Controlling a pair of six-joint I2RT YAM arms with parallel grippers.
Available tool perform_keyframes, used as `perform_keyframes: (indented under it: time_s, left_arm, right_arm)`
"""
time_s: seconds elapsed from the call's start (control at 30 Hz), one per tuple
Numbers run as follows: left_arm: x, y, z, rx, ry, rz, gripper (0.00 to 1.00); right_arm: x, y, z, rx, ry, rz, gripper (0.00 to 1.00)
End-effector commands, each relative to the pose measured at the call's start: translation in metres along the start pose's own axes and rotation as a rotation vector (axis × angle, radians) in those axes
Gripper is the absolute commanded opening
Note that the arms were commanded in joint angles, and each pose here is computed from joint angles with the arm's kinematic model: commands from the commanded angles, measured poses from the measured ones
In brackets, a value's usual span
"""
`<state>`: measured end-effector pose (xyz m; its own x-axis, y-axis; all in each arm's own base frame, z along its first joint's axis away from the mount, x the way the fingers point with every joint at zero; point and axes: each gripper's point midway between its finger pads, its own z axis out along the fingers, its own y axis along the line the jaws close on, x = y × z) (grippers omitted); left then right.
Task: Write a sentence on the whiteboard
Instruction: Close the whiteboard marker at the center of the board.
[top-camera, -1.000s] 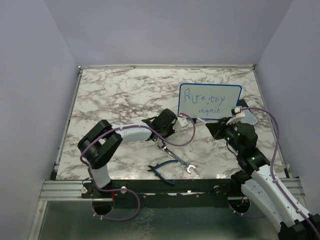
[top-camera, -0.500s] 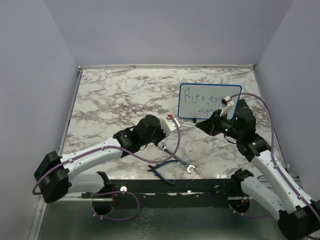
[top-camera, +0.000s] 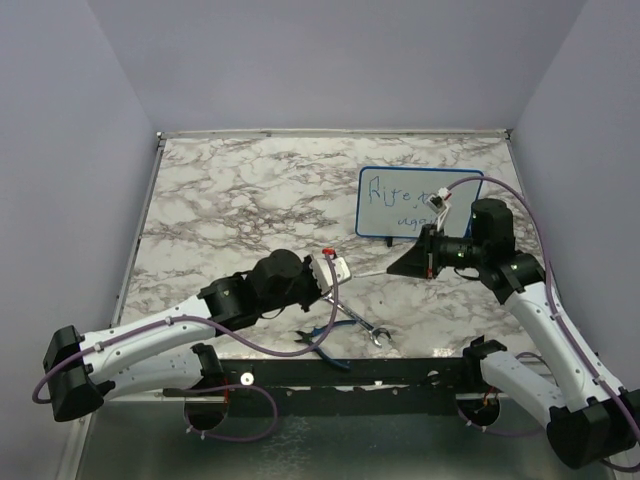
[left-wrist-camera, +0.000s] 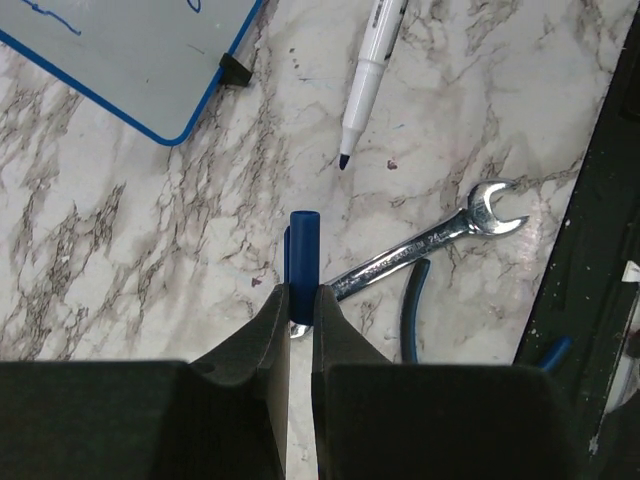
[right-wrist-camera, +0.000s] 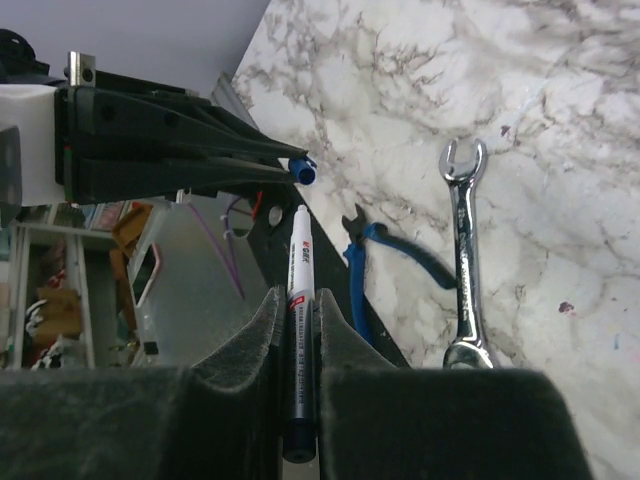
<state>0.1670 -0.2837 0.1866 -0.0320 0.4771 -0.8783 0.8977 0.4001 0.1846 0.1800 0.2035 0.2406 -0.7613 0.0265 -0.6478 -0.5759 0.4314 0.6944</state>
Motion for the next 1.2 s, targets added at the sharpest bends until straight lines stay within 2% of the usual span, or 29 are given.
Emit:
perform_keyframes:
  time_s: [0.0, 0.23, 1.17]
  left_arm:
    - [-0.001, -0.023, -0.007, 0.098, -0.023, -0.005, 0.00]
    - [-0.002, -0.038, -0.006, 0.148, -0.024, 0.018, 0.00]
    - [-0.007, -0.049, -0.014, 0.186, -0.043, 0.048, 0.00]
  right_arm:
    - [0.032, 0.012, -0.006, -0.085, 0.128, 0.095, 0.01]
    - [0.033, 0.013, -0.005, -0.104, 0.137, 0.108, 0.01]
    - [0.035, 0.012, -0.005, -0.101, 0.146, 0.098, 0.01]
